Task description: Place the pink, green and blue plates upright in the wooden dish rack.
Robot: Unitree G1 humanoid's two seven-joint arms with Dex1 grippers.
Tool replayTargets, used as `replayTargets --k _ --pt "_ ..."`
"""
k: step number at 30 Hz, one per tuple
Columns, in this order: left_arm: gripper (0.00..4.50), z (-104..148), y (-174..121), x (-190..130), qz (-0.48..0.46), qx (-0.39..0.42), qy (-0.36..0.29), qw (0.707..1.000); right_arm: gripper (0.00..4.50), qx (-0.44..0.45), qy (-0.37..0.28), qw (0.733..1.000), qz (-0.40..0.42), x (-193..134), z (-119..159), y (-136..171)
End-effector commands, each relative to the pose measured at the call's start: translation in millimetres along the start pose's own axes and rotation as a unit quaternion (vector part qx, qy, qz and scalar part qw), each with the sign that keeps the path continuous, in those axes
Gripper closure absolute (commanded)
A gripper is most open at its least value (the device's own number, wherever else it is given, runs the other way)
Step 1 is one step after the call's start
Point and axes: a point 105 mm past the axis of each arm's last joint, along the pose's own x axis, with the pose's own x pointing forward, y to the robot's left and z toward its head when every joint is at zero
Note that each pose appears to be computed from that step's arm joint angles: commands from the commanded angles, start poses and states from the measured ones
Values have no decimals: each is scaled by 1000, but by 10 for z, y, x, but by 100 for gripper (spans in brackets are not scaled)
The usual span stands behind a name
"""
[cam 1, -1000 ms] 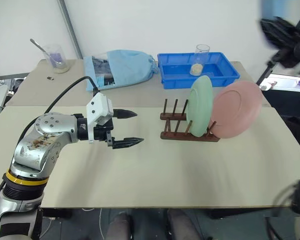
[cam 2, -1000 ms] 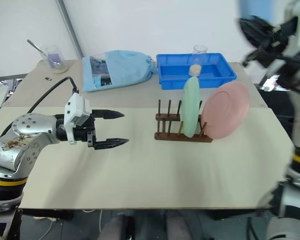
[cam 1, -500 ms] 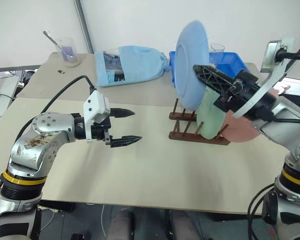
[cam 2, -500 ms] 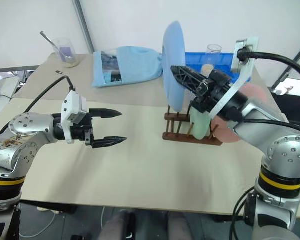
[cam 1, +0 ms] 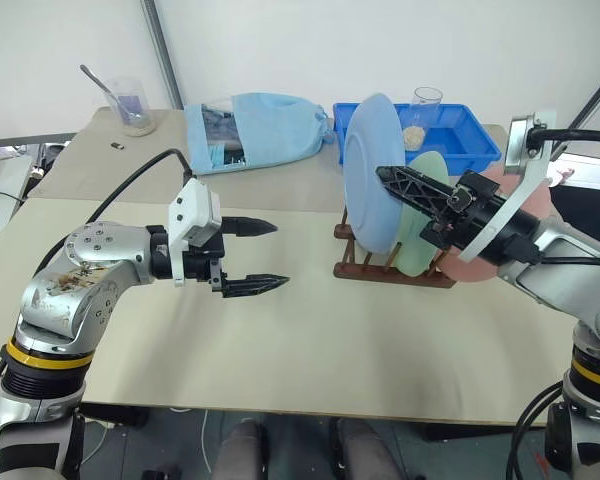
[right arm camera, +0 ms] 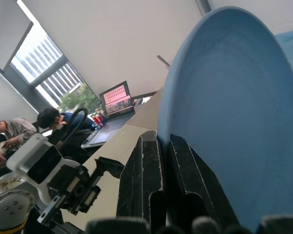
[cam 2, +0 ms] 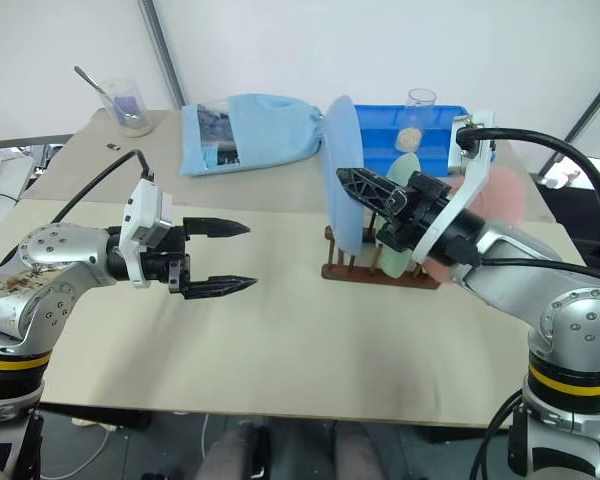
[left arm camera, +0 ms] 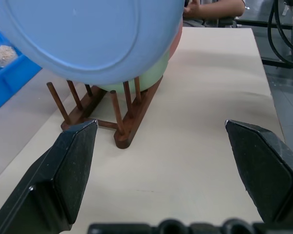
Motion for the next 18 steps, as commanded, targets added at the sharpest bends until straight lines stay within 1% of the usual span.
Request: replayTargets --k 1,10,18 --pt "0 179 35 -44 2 9 -29 1000 448 -4 -24 1000 -11 0 99 -13" --pt "0 196 108 -93 14 8 -31 999 448 -2 -34 998 -44 91 135 -164" --pt "0 171 110 -105 12 10 -25 1000 448 7 -31 995 -96 158 96 -388"
